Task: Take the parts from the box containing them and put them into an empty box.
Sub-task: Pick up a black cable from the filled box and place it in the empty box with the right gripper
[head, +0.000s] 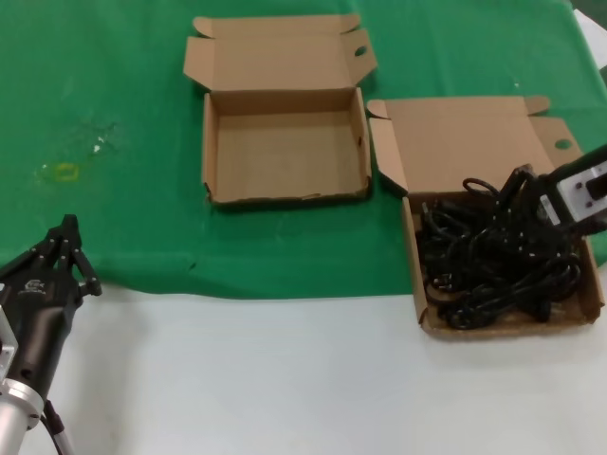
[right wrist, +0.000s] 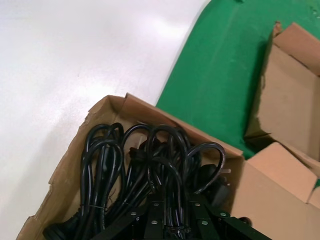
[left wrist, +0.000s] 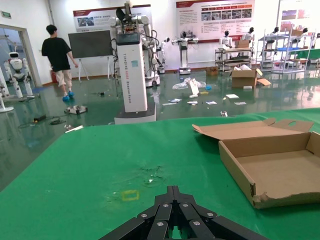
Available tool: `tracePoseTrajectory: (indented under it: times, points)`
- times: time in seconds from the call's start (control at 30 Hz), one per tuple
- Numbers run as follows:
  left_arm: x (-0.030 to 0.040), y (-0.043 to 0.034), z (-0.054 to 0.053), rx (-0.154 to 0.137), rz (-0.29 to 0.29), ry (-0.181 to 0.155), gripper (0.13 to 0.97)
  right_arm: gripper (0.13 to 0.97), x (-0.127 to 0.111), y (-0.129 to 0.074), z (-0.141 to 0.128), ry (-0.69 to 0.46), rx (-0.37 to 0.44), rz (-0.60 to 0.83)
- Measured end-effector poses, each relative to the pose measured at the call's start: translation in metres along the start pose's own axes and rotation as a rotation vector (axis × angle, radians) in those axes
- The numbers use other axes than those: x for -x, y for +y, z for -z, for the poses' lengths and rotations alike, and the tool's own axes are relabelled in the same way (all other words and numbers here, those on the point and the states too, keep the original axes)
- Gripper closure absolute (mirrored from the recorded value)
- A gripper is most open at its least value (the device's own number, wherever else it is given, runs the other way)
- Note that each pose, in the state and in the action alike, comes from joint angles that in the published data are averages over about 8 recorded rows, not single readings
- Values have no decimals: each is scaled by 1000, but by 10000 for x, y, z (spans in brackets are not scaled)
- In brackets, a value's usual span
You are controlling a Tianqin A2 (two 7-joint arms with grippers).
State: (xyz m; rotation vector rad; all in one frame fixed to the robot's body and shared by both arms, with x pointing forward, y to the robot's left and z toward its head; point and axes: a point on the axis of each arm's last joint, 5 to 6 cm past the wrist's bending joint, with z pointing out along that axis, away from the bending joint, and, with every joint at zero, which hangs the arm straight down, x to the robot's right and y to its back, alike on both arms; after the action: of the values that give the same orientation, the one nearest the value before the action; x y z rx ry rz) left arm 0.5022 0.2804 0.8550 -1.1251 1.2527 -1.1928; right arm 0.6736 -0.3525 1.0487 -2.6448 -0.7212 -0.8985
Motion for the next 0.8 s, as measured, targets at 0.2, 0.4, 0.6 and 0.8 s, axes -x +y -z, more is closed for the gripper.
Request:
tracePoseTrajectory:
  times: [0.2,0.4,0.6,0.8]
  points:
    - [0,0,0,0,0,0,953,881,-76,-49,165,11,3,-23]
    - [0,0,0,0,0,0,953,899,-154,-84,343,9,7,-56]
    - [0,0,0,0,0,0,953,902,-281,-106,501,21,5,-86]
    - [0,0,0,0,0,0,953,903,-464,-138,567,46,-10,-107]
